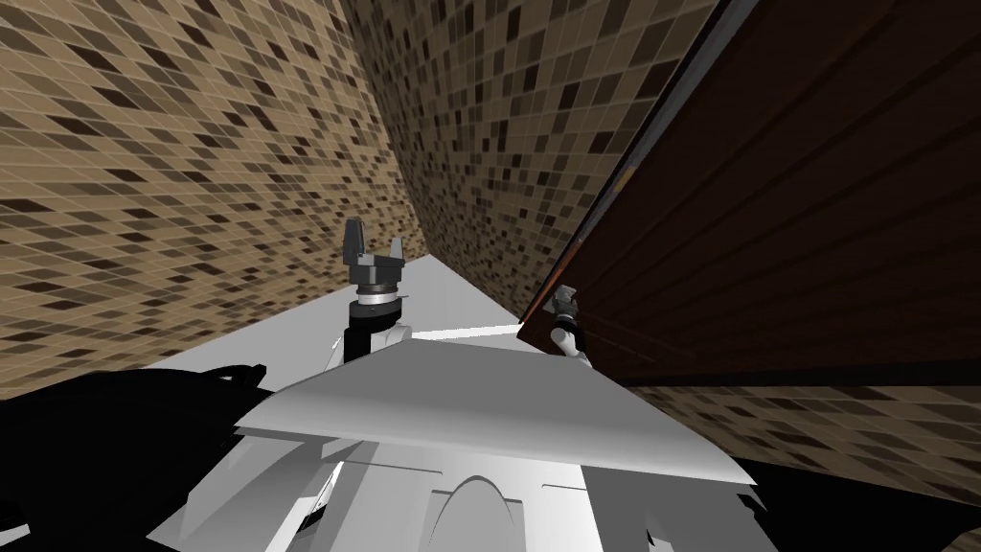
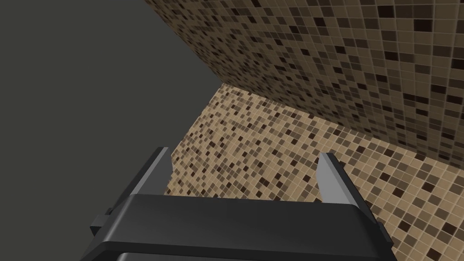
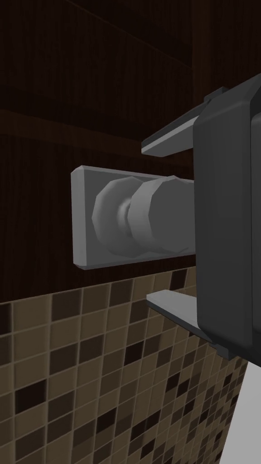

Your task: Pull the door open

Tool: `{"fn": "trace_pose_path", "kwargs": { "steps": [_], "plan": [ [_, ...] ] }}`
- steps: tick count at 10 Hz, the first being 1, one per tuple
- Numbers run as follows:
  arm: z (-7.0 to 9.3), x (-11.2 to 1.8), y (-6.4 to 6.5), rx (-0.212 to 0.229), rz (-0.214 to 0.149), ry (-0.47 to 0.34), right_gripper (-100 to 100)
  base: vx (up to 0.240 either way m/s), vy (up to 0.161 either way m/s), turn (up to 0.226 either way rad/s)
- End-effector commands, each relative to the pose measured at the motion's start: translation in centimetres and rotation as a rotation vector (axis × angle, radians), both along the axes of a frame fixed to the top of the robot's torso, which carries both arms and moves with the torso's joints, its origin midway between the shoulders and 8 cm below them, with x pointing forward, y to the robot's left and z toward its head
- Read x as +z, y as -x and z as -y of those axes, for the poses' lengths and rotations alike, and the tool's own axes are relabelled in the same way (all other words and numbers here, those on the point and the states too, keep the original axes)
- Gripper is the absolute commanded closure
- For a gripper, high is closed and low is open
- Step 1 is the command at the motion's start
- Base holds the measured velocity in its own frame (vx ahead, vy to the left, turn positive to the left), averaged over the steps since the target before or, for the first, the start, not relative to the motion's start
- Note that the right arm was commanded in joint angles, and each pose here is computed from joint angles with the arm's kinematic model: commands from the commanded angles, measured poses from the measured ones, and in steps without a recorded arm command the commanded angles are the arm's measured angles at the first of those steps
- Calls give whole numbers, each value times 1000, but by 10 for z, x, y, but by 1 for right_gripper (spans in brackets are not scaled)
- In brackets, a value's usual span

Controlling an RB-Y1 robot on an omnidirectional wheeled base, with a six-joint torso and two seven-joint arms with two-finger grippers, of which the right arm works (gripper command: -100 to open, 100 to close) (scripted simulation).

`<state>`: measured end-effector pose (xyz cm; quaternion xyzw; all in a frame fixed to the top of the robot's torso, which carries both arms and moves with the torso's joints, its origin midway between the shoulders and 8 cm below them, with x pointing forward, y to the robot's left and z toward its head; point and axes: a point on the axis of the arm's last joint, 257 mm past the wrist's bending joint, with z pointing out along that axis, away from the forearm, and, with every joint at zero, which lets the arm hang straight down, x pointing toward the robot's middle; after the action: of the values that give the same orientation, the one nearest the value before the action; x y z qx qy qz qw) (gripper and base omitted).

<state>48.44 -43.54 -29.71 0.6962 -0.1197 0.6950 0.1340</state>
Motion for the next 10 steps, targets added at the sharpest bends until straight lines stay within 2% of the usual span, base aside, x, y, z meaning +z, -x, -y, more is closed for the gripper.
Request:
{"fn": "trace_pose_path", "kwargs": {
  "steps": [1,2,7,10],
  "plan": [
    [0,0,0,0,0,0,-100,85,-7,27],
    [0,0,0,0,0,0,100,-11,-3,-39],
    [0,0,0,0,0,0,100,-17,-1,1],
    [-1,-1,4,27,0,-4,100,-214,-56,160]
  ]
}}
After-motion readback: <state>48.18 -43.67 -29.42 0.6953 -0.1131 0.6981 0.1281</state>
